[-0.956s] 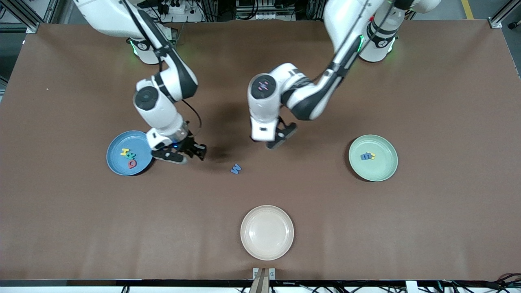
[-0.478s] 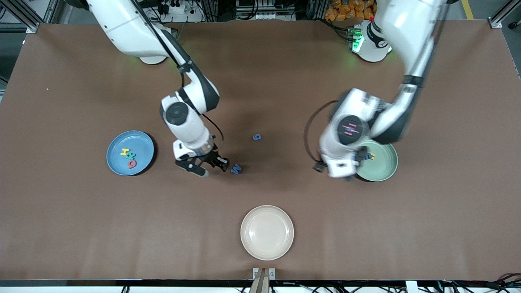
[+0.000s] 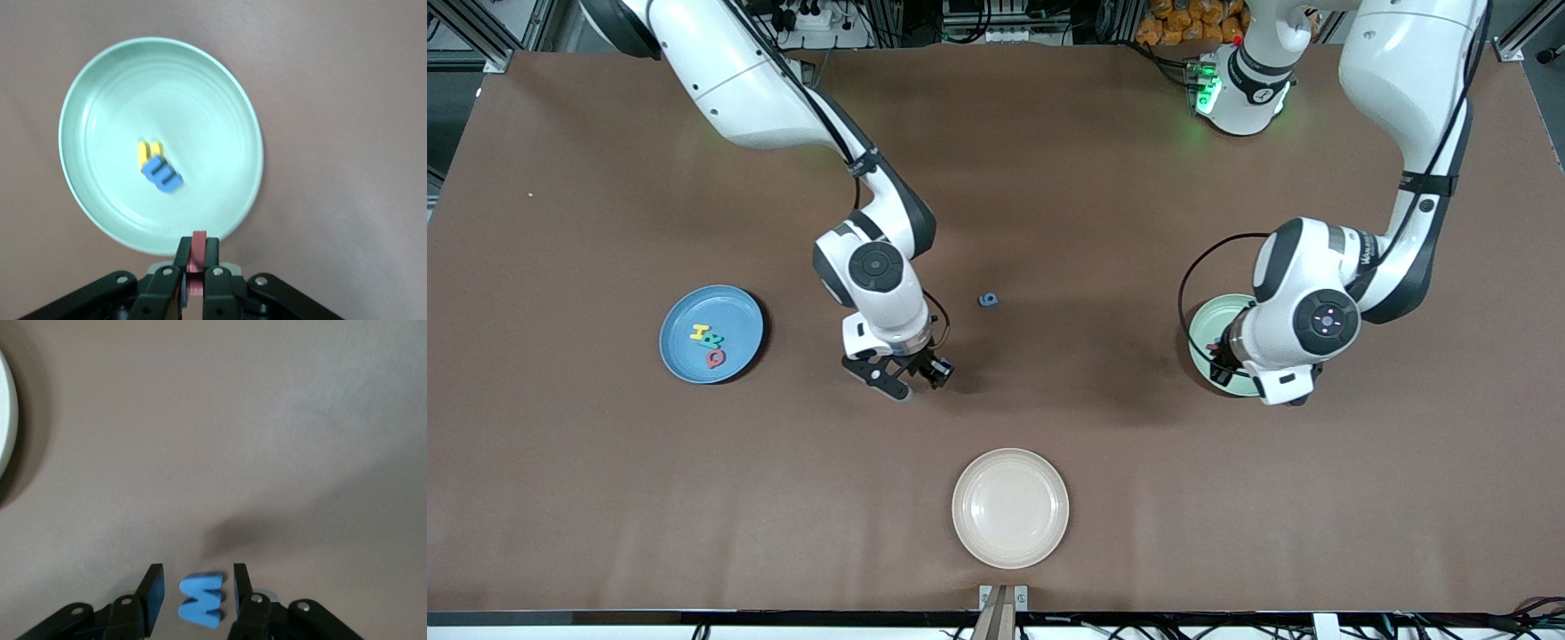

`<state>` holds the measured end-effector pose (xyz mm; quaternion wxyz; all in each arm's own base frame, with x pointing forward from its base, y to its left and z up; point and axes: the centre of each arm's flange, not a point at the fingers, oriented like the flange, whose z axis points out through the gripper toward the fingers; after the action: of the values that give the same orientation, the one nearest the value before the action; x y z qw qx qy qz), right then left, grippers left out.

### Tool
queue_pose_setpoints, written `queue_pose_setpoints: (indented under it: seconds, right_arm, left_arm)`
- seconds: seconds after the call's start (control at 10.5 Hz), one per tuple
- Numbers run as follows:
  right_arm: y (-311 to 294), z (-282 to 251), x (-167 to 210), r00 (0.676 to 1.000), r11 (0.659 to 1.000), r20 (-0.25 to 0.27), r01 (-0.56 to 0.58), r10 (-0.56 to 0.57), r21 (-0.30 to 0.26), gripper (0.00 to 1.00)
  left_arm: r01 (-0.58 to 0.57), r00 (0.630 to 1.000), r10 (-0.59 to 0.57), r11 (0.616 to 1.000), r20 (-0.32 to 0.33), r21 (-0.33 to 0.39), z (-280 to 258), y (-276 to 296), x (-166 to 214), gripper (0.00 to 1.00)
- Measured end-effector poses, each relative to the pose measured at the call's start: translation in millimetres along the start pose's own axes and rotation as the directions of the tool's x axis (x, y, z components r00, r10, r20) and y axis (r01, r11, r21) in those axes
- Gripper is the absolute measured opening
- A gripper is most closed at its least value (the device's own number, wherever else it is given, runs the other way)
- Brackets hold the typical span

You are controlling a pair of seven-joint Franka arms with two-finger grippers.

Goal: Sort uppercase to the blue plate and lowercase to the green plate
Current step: 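Place pink w on green plate while the right gripper grasps blue W, then release W over blue plate while the left gripper reaches blue g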

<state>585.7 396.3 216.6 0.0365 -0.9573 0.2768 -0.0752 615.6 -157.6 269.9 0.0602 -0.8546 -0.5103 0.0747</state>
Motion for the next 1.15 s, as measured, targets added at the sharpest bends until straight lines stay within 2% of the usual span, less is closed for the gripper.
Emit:
queue_pose_setpoints:
  seconds: [0.19,0.38,0.57,0.77,0.96,1.15]
  right_arm:
    - [-5,7,-11,1.0,1.0,-0.002,-0.015,0.015,-0.006,0.52]
    - [-7,21,-20,1.0,1.0,-0.025,-0.011,0.01,-0.025,0.52]
    - [-6,36,-22,0.999,0.999,-0.039,-0.012,0.01,-0.041,0.51]
    - [-10,36,-20,0.999,0.999,-0.043,-0.014,0.012,-0.034,0.51]
    - [-9,37,-19,0.999,0.999,-0.043,-0.013,0.012,-0.036,0.45]
    - [-10,36,-20,0.999,0.999,-0.052,0.0,-0.002,-0.044,0.34]
  left_arm:
    - [-0.011,1.0,0.011,1.0,-0.001,-0.022,15,-16,16,0.1]
    - [-0.022,1.0,0.022,0.999,-0.004,-0.025,26,-33,22,0.1]
    - [-0.028,0.999,0.028,1.0,-0.019,0.001,37,-45,32,0.1]
    - [-0.047,0.998,0.048,0.998,-0.047,0.036,49,-56,42,0.11]
    - [-0.063,0.996,0.066,0.996,-0.053,0.055,56,-61,44,0.3]
    - [-0.077,0.995,0.08,0.996,-0.056,0.052,56,-59,38,0.58]
